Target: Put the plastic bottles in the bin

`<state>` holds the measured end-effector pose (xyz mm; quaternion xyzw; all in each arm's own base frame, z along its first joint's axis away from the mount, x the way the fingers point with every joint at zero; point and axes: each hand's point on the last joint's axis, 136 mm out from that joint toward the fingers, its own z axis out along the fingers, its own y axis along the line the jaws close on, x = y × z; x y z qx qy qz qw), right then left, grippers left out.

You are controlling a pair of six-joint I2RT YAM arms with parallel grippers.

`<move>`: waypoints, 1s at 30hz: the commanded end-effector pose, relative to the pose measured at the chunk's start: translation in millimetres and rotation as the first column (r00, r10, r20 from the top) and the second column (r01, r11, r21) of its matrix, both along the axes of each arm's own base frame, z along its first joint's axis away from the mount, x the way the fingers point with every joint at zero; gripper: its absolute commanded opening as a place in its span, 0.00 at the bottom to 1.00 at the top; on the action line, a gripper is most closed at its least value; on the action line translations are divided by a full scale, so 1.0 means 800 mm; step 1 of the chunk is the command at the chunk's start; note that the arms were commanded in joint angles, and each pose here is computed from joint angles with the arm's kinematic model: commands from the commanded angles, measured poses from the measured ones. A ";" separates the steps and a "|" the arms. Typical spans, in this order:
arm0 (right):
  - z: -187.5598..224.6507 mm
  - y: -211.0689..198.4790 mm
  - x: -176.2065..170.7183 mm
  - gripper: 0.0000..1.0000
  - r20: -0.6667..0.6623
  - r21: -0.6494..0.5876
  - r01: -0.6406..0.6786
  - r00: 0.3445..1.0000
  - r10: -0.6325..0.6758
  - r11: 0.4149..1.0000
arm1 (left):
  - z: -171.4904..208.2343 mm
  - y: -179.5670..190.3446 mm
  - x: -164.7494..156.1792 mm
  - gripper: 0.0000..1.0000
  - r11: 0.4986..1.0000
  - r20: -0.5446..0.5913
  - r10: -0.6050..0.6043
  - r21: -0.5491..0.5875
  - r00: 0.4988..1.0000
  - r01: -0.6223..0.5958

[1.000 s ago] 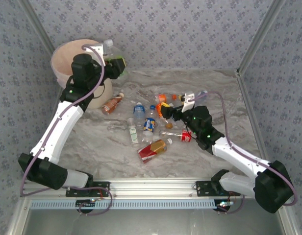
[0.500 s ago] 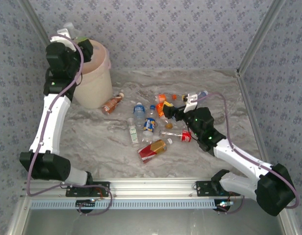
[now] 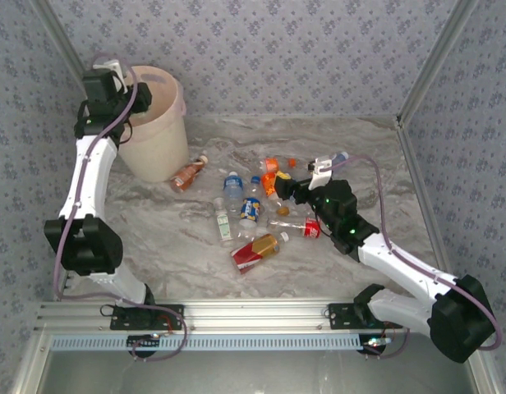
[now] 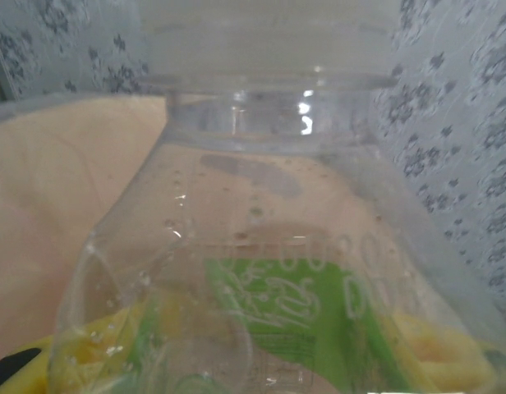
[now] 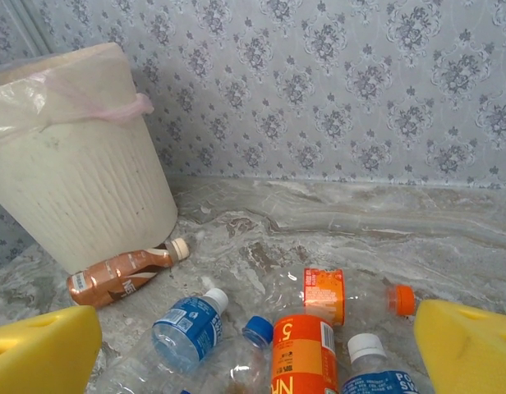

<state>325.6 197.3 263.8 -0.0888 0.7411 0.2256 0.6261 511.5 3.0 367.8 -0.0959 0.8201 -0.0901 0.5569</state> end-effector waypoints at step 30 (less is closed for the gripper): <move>-0.036 -0.054 0.011 1.00 -0.190 -0.031 0.219 0.957 -0.221 0.975 | -0.027 -0.030 -0.004 0.82 0.983 -0.234 -0.042 -0.182 0.971 -0.001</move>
